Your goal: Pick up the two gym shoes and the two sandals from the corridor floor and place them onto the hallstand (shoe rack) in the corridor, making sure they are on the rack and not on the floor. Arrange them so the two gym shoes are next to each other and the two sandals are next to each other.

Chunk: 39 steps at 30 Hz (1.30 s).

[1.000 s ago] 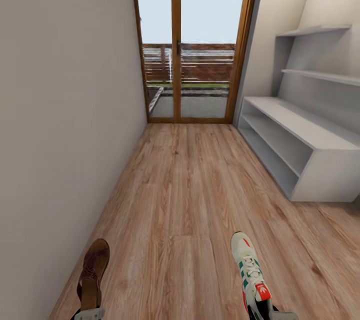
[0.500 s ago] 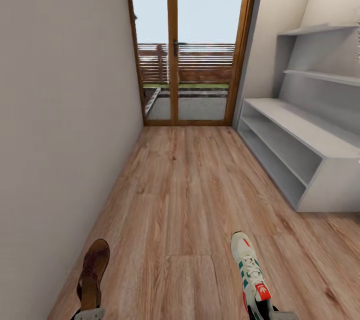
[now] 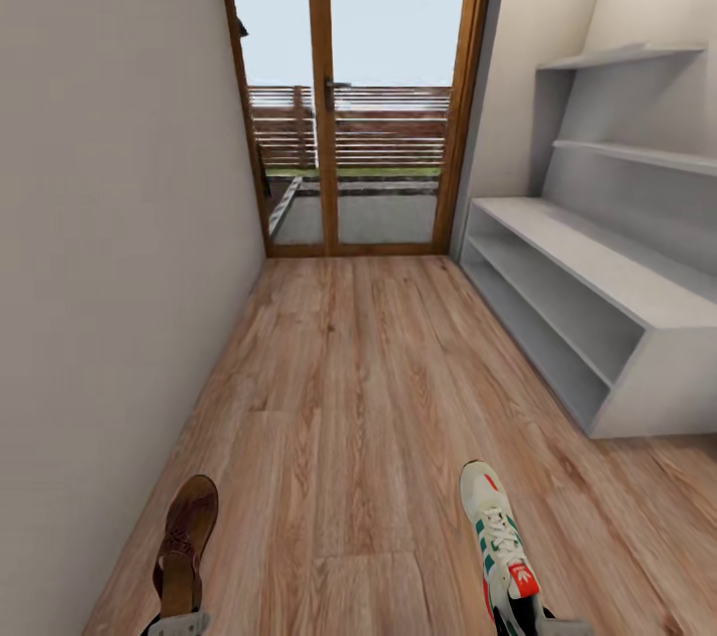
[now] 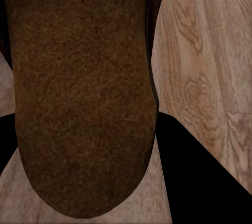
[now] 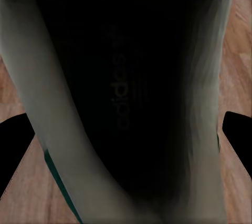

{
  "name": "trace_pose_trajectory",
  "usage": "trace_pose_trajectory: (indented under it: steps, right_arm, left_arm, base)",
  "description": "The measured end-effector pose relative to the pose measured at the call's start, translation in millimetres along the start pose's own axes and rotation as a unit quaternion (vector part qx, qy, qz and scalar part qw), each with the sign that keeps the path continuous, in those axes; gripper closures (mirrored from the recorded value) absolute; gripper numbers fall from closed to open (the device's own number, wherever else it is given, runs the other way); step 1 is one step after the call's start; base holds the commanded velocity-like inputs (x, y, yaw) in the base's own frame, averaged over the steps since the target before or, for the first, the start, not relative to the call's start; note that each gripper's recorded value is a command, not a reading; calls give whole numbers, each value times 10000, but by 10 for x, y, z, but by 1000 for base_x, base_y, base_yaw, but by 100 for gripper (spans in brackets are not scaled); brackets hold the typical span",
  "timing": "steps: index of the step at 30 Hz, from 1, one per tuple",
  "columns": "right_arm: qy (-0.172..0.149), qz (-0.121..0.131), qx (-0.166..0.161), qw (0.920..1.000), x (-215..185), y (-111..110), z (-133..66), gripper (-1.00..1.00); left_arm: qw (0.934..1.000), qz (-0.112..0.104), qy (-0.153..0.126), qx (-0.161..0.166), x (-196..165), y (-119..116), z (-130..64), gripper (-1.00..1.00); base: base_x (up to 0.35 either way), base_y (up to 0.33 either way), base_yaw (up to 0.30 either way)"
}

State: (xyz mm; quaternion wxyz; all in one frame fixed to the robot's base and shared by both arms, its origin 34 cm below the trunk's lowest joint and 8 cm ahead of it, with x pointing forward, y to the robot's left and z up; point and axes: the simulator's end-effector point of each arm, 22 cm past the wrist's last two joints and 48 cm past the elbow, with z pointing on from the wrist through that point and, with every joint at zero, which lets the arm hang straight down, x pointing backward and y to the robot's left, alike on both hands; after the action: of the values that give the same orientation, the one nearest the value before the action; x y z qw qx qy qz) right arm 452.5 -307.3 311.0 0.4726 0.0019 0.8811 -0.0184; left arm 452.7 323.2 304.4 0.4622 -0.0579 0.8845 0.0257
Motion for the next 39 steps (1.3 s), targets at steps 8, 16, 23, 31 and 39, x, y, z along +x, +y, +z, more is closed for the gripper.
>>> trace_pose_trajectory:
  steps: [8,16,23,31,39]
  right_arm:
    - [0,0,0,10000,0,0,0,100]
    - [0,0,0,10000,0,0,0,100]
    - [0,0,0,10000,0,0,0,100]
    - [0,-1,0,10000,0,0,0,100]
    - [0,0,4,10000,0,-2,0,100]
  left_arm:
    - [10000,0,0,1,0,-1,0,100]
    - [10000,0,1,9,2,-11,0,100]
    - [10000,-1,1,6,1,-9,0,100]
    - [10000,0,1,6,1,-8,0,100]
    - [10000,1,1,8,1,-10,0,100]
  base:
    - [336,0,-1]
    - [336,0,0]
    - [336,0,0]
    - [336,0,-75]
    - [336,0,-40]
